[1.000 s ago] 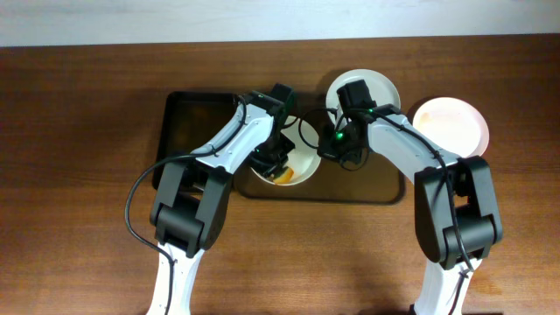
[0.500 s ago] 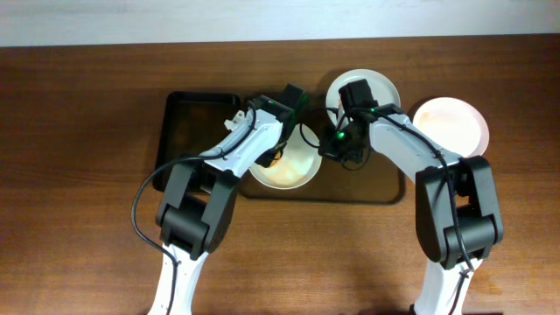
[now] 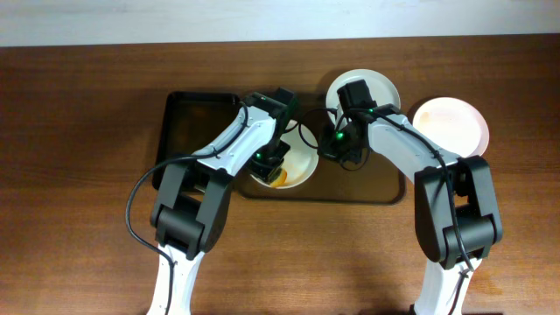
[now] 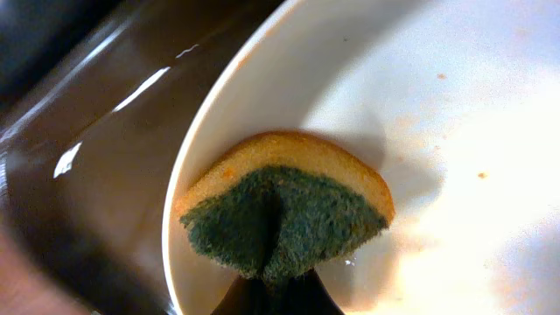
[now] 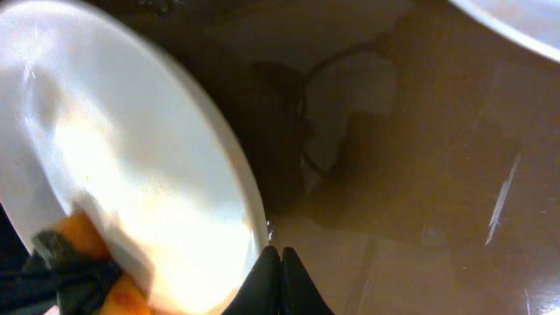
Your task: Clean dirty plates on tray and stack at the side
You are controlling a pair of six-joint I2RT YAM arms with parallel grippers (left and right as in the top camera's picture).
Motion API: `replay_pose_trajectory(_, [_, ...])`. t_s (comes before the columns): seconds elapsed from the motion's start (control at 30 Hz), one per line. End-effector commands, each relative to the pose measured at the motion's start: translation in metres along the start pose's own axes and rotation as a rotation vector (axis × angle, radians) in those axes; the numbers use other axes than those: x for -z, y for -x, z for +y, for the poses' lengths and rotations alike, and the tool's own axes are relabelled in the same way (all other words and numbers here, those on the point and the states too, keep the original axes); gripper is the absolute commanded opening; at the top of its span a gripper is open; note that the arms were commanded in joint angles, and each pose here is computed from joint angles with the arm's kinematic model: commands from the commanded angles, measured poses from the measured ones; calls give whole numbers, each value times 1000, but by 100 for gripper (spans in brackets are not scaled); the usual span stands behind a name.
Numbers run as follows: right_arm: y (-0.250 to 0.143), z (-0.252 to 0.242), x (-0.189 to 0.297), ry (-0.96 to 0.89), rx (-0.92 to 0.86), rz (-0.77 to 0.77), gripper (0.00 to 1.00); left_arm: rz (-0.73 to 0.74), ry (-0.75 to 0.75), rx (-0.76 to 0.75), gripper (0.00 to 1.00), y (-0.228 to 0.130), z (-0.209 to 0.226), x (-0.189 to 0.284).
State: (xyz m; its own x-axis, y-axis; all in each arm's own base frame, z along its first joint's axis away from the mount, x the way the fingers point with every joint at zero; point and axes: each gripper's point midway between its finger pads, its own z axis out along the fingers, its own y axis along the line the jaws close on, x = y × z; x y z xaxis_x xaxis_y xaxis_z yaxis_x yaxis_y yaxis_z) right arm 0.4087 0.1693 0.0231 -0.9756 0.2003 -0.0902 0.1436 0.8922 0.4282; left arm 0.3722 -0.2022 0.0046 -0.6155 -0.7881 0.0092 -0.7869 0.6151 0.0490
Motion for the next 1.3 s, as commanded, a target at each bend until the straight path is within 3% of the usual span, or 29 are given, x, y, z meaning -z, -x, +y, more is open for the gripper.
replay_pose_trajectory(0.0, [-2, -6, -5, -16, -4, 9, 4, -198, -29, -21, 0, 33, -13, -17])
replay_pose_trajectory(0.17, [-2, -6, -5, -15, -4, 9, 4, -324, -148, 0, 0, 57, -43, -5])
replay_pose_trajectory(0.27, [1, -5, -5, -10, 16, -1, 4, -347, -182, -249, 0, 55, -52, 28])
replay_pose_trajectory(0.37, [9, -1, -4, 5, 59, -32, 4, -367, -326, -716, 0, 36, -75, 101])
replay_pose_trajectory(0.43, [14, 2, -2, 26, 84, -45, 5, -364, -416, -825, 0, 24, -79, 134])
replay_pose_trajectory(0.5, [24, 6, 5, 44, 132, -66, 9, -359, -487, -825, 0, 19, -72, 166])
replay_pose_trajectory(0.53, [33, 14, 11, 62, 191, -94, 17, -353, -493, -817, 0, 21, -64, 175])
replay_pose_trajectory(0.63, [56, 30, 19, 91, 306, -190, 25, -356, -498, -783, 0, 46, -51, 186])
replay_pose_trajectory(0.87, [77, 38, 7, -7, 366, -315, 29, -399, -489, -830, 0, 93, -43, 185])
replay_pose_trajectory(1.13, [77, 12, -23, -213, 365, -332, 33, -396, -478, -829, 0, 97, -46, 177])
replay_pose_trajectory(1.27, [66, 17, -23, -180, 350, -270, 36, -396, -474, -823, 0, 100, -45, 176])
